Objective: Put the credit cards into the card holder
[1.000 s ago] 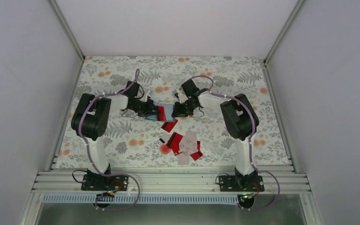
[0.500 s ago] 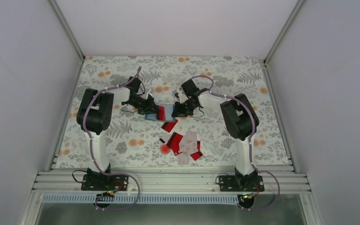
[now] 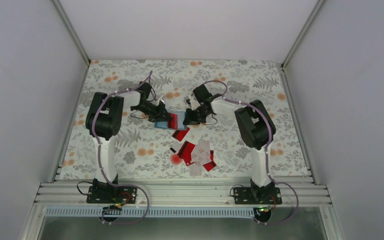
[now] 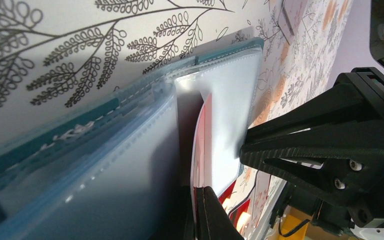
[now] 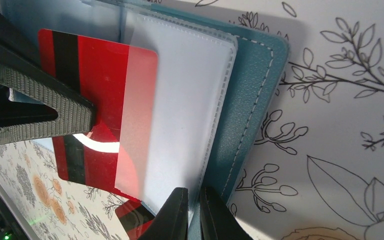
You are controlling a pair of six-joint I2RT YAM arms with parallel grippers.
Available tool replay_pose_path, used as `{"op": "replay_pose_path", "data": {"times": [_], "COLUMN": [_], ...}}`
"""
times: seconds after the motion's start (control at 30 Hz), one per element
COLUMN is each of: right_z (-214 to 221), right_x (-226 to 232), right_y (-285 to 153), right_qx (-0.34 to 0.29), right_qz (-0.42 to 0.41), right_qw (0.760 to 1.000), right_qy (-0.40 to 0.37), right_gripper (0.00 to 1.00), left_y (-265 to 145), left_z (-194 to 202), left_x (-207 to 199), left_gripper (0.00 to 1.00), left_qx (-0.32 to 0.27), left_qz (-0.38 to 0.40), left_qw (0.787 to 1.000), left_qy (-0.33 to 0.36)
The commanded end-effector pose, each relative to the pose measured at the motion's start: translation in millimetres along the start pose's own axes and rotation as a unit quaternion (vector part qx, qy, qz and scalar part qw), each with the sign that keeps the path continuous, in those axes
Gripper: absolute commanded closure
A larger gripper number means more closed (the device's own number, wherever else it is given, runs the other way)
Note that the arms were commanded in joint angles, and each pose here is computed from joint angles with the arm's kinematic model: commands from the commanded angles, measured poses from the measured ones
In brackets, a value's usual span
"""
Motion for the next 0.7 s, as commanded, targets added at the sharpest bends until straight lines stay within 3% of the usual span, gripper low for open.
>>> {"op": "replay_pose_path", "data": {"times": [0.0, 0.67], "right_z": [55.9, 50.0], "right_x": [-37.7, -33.9], "right_y": [46.3, 43.7], "right_qx": [0.099, 0.096], "right_qz": [0.080, 0.080], "right_qw": [0.991, 0.992], "right_qy": [0.032, 0.027], "right_gripper": [0.92, 0.91], "left_y": [12.8, 21.2], "left_z": [-0.5, -8.0], "left_x": [23.4, 18.2], "left_gripper": [0.98, 0.98], "left_qx": [0.012, 0.003], "left_qz": [-0.039, -0.019], "left_qw": [0.999, 1.000], "left_qy": [-0.016, -0.014]}}
Point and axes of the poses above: each gripper's point midway between its finger pads, its own y axis out along the fingers, its own x axis along the line the jaws close on, z = x × y, the point moved 4 cm from there along -y, back along the fingers, and after that the axes turned 4 degrees about -y, right-handed, at the moved point
